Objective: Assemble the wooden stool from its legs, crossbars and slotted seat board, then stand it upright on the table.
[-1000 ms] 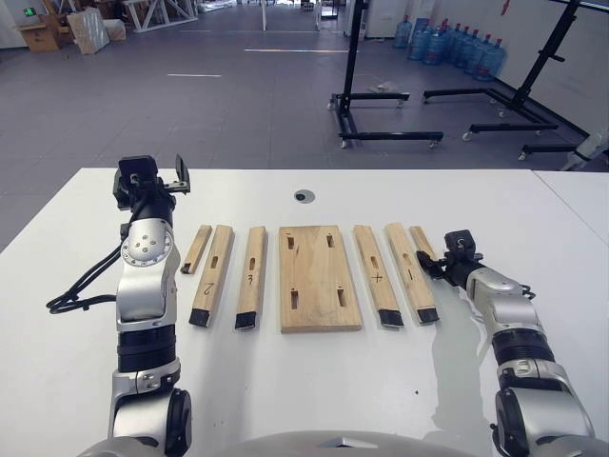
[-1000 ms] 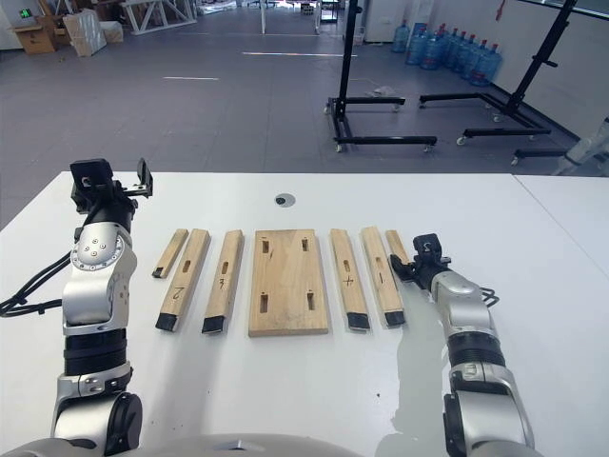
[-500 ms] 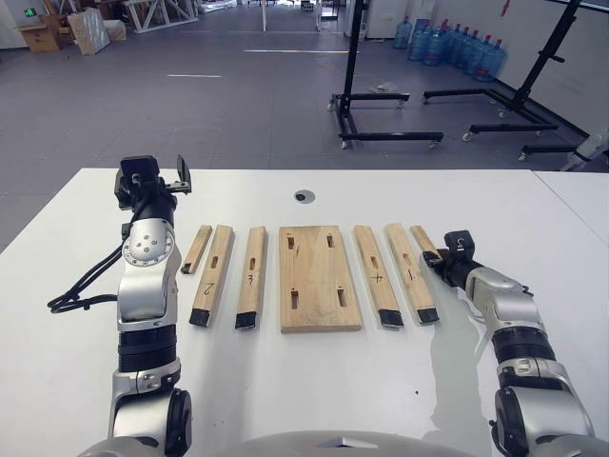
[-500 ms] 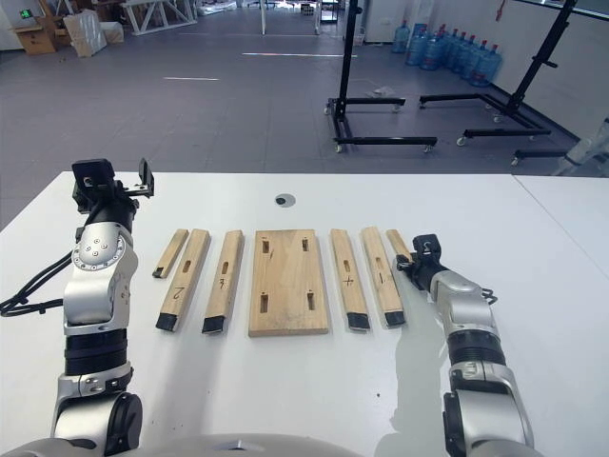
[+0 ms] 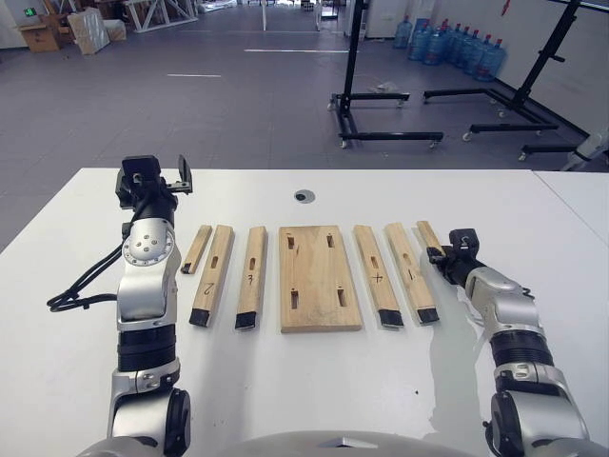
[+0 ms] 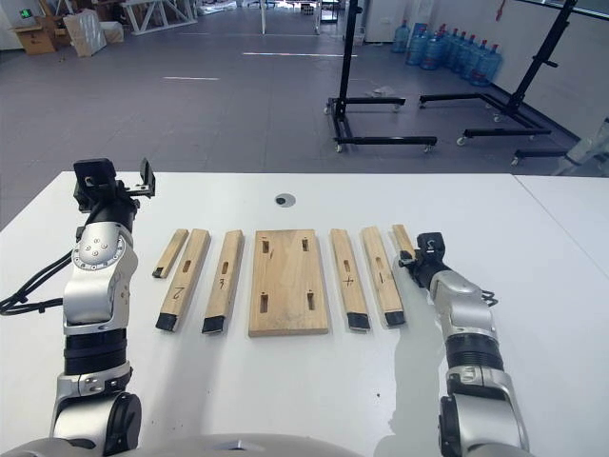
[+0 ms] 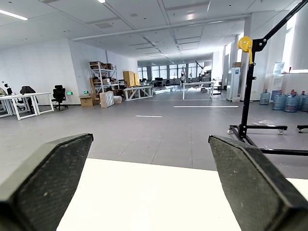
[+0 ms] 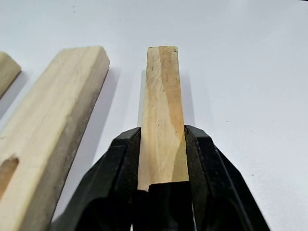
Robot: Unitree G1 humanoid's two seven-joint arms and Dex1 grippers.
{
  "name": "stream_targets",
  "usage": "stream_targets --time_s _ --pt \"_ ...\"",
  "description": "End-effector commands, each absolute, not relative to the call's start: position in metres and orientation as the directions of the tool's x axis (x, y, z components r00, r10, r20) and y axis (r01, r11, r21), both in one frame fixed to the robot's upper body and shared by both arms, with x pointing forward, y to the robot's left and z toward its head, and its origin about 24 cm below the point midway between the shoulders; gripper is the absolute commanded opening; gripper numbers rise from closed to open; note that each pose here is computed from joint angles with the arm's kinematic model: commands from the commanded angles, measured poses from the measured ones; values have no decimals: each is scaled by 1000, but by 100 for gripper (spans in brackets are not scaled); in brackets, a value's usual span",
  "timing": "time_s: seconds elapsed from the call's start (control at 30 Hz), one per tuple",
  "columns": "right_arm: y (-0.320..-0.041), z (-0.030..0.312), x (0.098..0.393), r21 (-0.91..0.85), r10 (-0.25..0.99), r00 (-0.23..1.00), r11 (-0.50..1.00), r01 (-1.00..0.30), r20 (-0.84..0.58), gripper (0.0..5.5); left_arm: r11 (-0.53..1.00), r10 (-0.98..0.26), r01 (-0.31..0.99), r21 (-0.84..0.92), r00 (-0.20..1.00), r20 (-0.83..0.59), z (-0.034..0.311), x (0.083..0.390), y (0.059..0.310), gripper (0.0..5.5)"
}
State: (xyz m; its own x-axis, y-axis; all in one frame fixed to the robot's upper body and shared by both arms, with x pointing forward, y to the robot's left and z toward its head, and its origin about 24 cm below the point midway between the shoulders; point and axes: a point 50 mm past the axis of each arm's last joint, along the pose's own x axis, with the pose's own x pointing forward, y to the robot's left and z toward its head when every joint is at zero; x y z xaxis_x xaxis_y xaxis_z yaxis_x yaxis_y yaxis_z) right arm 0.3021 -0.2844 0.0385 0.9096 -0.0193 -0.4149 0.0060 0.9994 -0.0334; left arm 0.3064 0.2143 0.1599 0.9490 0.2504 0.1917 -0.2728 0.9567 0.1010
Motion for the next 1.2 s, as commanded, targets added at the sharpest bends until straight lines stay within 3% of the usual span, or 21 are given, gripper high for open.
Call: stream_targets --time_s 0.03,0.13,0.2,0.27,0.37,0.47,0.53,0.87,1.07,1.2 --pt "-296 71 313 -9 -81 960 997 82 -269 128 973 205 -222 69 958 199 169 311 214 444" --pt "-292 92 320 17 -57 983 998 60 -174 128 997 38 -27 -67 986 163 173 315 197 444" --pt "-272 102 325 6 29 992 1000 -28 -121 128 965 -109 142 -221 982 157 179 316 181 444" --pt "-233 115 328 -20 192 980 981 -193 -50 128 877 -278 310 -367 951 137 180 317 158 444" --pt "-182 128 321 -60 408 912 912 -406 27 128 730 -428 417 -542 897 114 179 317 135 444" --pt "-146 141 308 -75 563 821 826 -558 90 128 581 -525 467 -666 841 133 179 313 121 444" --pt "-137 145 306 -82 591 800 807 -585 108 128 531 -544 453 -717 830 122 175 312 118 444" --pt "-103 154 282 -26 745 644 658 -753 174 128 481 -593 433 -763 801 80 158 307 108 444" --pt "-90 143 279 -16 776 617 624 -781 133 128 363 -640 483 -797 751 164 168 300 99 444" --pt "-99 144 288 1 733 665 672 -741 144 128 333 -658 520 -787 726 201 175 293 98 444"
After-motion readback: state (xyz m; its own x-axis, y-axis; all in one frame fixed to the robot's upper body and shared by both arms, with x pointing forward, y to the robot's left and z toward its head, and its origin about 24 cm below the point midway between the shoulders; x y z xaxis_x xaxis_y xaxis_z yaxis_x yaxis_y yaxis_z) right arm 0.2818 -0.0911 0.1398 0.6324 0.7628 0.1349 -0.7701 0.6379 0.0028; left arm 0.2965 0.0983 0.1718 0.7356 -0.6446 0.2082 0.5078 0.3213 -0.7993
